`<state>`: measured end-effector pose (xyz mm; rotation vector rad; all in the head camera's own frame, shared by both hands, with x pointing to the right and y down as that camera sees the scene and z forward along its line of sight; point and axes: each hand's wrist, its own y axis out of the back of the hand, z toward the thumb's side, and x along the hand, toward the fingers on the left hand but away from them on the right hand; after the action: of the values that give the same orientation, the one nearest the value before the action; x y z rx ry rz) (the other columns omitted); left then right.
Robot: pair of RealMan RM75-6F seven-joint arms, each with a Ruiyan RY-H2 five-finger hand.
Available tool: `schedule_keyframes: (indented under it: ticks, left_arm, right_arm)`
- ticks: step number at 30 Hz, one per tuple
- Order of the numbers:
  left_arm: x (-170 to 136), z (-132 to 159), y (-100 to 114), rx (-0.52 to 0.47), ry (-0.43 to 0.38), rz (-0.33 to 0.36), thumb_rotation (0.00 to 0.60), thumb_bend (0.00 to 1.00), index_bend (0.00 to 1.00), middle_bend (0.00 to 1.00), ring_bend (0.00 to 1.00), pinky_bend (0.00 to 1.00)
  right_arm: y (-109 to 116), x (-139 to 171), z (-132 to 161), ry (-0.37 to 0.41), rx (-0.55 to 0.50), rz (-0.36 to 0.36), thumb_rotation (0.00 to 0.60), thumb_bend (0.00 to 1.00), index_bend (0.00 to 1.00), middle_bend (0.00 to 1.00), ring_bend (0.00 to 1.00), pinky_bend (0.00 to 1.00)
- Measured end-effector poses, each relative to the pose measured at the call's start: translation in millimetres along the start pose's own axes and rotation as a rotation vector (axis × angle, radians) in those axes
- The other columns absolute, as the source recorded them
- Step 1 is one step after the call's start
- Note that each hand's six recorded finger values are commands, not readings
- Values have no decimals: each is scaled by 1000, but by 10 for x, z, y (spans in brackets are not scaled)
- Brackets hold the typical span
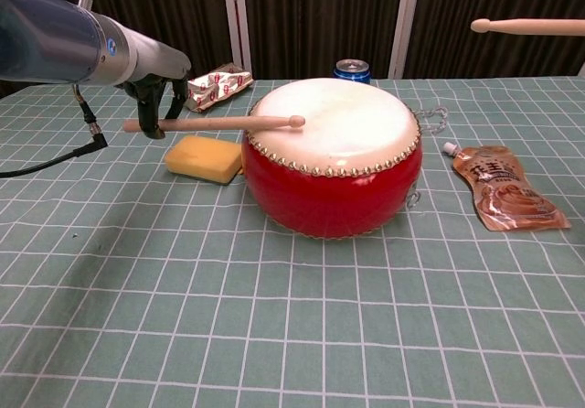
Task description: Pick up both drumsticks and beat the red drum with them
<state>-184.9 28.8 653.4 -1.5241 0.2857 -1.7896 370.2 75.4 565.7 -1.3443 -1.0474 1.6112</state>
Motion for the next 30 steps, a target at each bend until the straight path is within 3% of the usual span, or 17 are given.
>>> schedule_keyframes:
  ticks: [4,9,13,19,30]
  left_arm:
    - [-40,-18,135,-79,-7,19,600,532,802,1000,1000,1000]
    - [-246,-30,514,-222,-96,166,600,532,801,1000,1000,1000]
    - [-483,-114,562,-279,-159,216,600,531,798,1000,1000,1000]
    - [-748,-406,285,-351,-177,205,600,532,794,1000,1000,1000]
    - [-1048,-550,-453,-373,-194,100,600,531,791,1000,1000,1000]
  right_arm:
    - [19,29,12,7,-3,-11,600,599,939,1000,1000,1000]
    - [48,97,33,24,-23,-21,600,600,939,1000,1000,1000]
    - [36,188,15,45,-67,2,600,600,939,1000,1000,1000]
    - [-69,429,-71,89,-106,77,600,600,939,1000,1000,1000]
    - [-501,894,-185,143,7,218,600,600,939,1000,1000,1000]
